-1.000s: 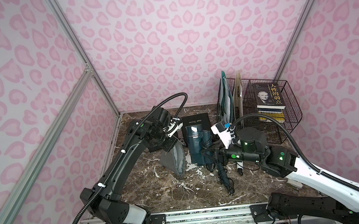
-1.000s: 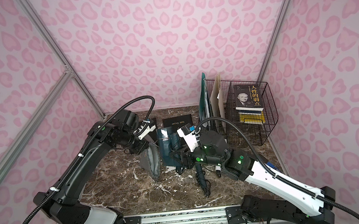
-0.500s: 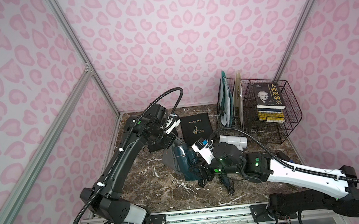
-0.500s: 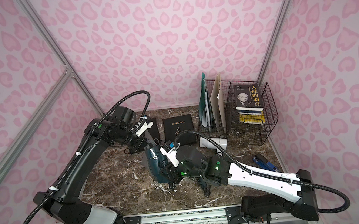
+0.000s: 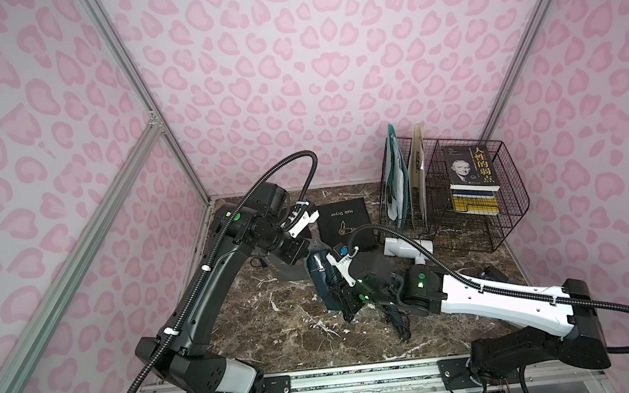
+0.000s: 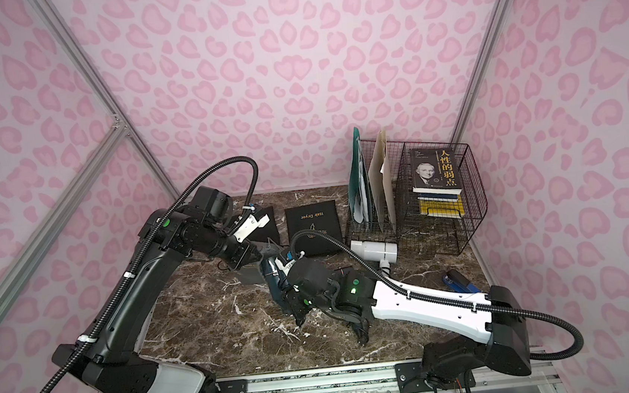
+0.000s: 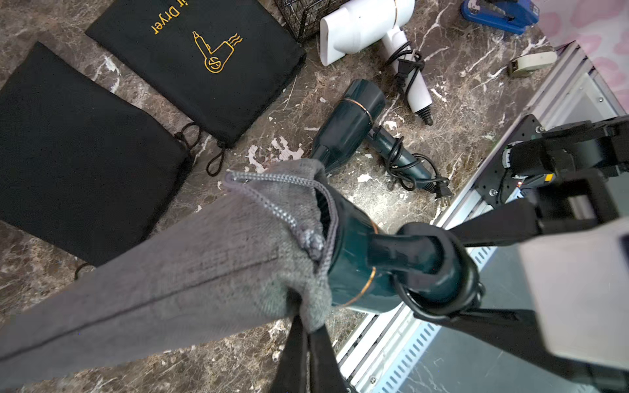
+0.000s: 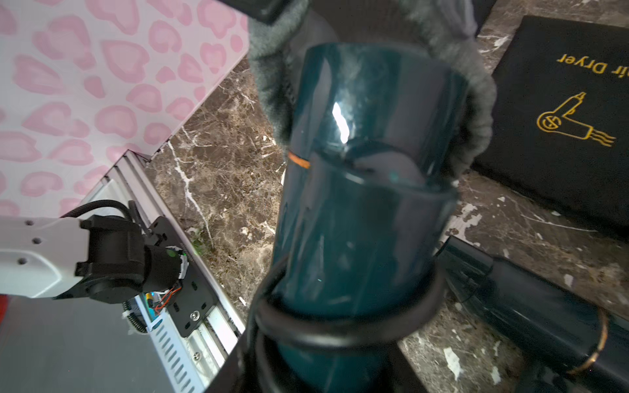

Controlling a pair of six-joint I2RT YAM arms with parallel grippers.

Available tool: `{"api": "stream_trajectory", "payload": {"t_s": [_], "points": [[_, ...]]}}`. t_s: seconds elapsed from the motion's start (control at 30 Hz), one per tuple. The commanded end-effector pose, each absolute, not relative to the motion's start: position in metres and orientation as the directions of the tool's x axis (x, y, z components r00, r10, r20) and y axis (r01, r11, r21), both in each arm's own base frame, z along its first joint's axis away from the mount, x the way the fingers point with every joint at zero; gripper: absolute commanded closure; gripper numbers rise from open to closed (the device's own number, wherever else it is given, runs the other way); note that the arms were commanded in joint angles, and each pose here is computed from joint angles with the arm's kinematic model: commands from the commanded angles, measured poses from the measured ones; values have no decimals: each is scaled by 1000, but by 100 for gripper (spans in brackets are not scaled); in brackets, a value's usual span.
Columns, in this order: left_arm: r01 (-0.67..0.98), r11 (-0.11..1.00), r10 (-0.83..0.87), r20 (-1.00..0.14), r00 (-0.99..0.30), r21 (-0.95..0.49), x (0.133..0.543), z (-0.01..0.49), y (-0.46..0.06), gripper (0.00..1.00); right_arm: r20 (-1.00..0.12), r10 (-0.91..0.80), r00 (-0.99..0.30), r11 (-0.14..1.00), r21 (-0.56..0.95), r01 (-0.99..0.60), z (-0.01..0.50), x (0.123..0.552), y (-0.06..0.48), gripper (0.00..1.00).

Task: Pack away hair dryers
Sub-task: Place the hair dryer in the drawstring bag.

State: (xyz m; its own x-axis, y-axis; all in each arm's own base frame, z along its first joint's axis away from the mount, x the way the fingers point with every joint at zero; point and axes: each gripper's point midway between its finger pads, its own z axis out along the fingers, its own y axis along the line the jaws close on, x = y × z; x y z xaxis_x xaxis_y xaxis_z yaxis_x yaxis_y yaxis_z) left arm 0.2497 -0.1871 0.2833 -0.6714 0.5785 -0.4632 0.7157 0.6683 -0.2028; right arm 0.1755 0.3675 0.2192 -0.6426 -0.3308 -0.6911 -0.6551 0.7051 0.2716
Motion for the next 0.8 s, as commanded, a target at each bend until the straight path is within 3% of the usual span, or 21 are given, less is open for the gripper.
{"api": "stream_trajectory", "payload": {"t_s": [0.0, 0.37, 0.5, 0.77], "points": [[730, 644, 587, -465, -663, -229, 243, 285, -190, 99, -717, -357, -599, 723, 194, -663, 221, 182, 374, 100], [752, 608, 597, -476, -646, -256, 237, 287, -195, 98, -677, -459, -575, 681, 148, -717, 210, 172, 395, 100], [770, 569, 612, -478, -630, -287, 226, 288, -199, 98, -674, -447, -587, 721, 117, -683, 206, 180, 389, 100], [807, 505, 666, -456, -590, -307, 197, 276, -202, 98, -697, -362, -619, 718, 214, -662, 218, 186, 389, 100]]}}
